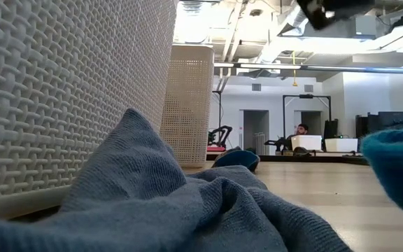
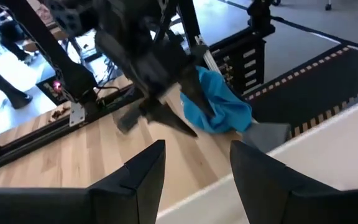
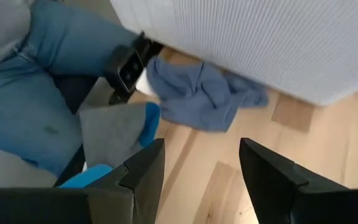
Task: Sort clothes
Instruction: Put the bottom gray sock into the top white laundry bin
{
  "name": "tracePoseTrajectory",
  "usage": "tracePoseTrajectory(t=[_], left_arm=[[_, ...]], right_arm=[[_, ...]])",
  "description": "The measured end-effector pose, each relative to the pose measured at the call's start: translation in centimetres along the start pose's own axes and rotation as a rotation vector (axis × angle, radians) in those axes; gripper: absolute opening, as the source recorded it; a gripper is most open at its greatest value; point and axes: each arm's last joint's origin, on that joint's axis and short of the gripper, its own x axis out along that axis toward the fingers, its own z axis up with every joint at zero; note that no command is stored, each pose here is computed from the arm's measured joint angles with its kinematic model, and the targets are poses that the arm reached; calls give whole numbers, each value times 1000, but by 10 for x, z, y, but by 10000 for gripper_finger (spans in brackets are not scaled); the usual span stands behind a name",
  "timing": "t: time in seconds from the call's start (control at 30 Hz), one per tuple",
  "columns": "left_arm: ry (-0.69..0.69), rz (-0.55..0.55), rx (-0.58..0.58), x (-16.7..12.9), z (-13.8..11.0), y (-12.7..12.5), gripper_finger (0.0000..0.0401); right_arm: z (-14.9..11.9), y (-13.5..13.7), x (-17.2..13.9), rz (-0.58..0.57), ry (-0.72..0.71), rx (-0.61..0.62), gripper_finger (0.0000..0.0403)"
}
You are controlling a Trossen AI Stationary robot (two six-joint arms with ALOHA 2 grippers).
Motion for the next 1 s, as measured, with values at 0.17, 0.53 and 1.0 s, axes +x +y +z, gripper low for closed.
tracePoseTrajectory(t=[0.17,0.53,1.0], left_arm=[[-41,-26,-6,12,1,-4,176],[-146,-59,-8,30,4,-7,176],[-231,-113,-22,29,11,-7,176]], right_arm=[[-8,2,22,39,40,34,219],[-20,10,59,218,58,111,219],[-32,14,95,286,-4,135,219]])
